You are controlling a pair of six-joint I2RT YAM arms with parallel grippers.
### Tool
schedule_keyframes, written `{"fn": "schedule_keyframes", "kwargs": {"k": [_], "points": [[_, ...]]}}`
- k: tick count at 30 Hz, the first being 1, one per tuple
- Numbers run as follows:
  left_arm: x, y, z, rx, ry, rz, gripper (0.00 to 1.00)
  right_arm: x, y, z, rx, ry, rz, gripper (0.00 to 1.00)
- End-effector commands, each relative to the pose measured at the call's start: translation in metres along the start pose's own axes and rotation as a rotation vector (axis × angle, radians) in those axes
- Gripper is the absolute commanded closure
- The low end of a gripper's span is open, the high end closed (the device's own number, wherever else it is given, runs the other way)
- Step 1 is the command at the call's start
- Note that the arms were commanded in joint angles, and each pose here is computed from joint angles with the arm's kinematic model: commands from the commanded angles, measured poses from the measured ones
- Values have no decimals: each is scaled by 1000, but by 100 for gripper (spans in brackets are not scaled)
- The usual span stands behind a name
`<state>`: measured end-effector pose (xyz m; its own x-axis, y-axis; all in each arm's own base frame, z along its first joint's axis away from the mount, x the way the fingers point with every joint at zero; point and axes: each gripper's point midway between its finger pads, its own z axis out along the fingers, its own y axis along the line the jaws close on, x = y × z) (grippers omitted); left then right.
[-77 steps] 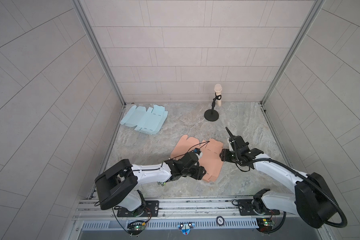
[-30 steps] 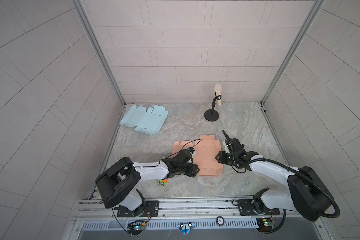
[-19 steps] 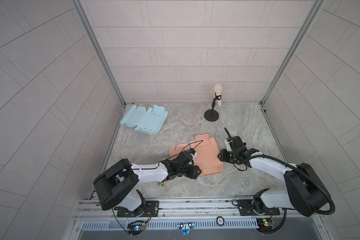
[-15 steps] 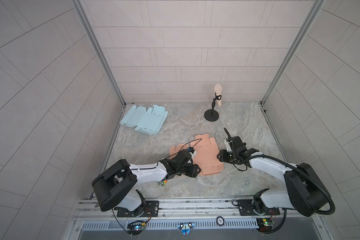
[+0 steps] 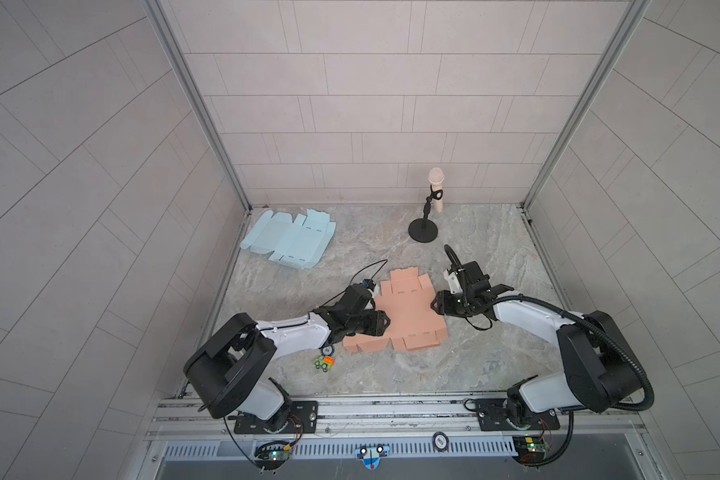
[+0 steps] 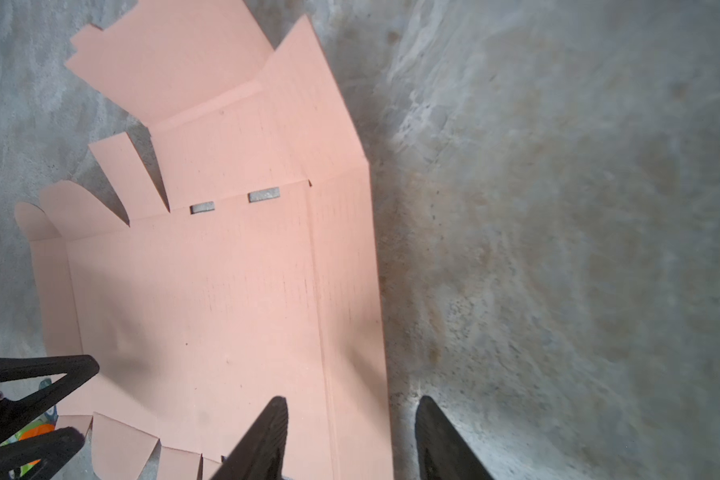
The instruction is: Fold the paper box
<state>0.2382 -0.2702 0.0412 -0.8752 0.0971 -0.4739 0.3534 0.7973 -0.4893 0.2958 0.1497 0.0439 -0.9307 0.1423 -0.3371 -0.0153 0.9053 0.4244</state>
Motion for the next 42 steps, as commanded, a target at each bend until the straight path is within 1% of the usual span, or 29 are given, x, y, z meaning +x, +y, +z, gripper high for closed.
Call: {"fn": "schedule_keyframes", "kwargs": {"k": [1, 4, 8, 15, 22, 26, 31, 35, 42], "points": [[-4, 2, 4, -8, -6, 9, 44, 4, 1, 6, -18, 26, -7, 47], [0, 7, 6, -20, 5, 12, 44, 5, 4, 10, -41, 28, 7, 49], [2, 10, 10, -15, 13, 0, 44, 7, 7, 14, -63, 39, 10, 55], [5, 13, 13, -20, 20, -7, 44, 10, 11, 17, -95, 46, 5, 60], [10, 16, 14, -25, 25, -15, 44, 10, 15, 17, -116, 40, -2, 69], [11, 16, 15, -20, 25, -18, 44, 11, 19, 17, -135, 35, -4, 70], [11, 15, 16, -11, 23, -18, 44, 7, 27, 12, -176, -3, -6, 70], [14, 17, 17, -16, 31, -21, 44, 5, 28, 9, -182, -18, -9, 70], [14, 17, 17, -15, 29, -21, 44, 5, 24, 9, -162, -28, -6, 80]]}}
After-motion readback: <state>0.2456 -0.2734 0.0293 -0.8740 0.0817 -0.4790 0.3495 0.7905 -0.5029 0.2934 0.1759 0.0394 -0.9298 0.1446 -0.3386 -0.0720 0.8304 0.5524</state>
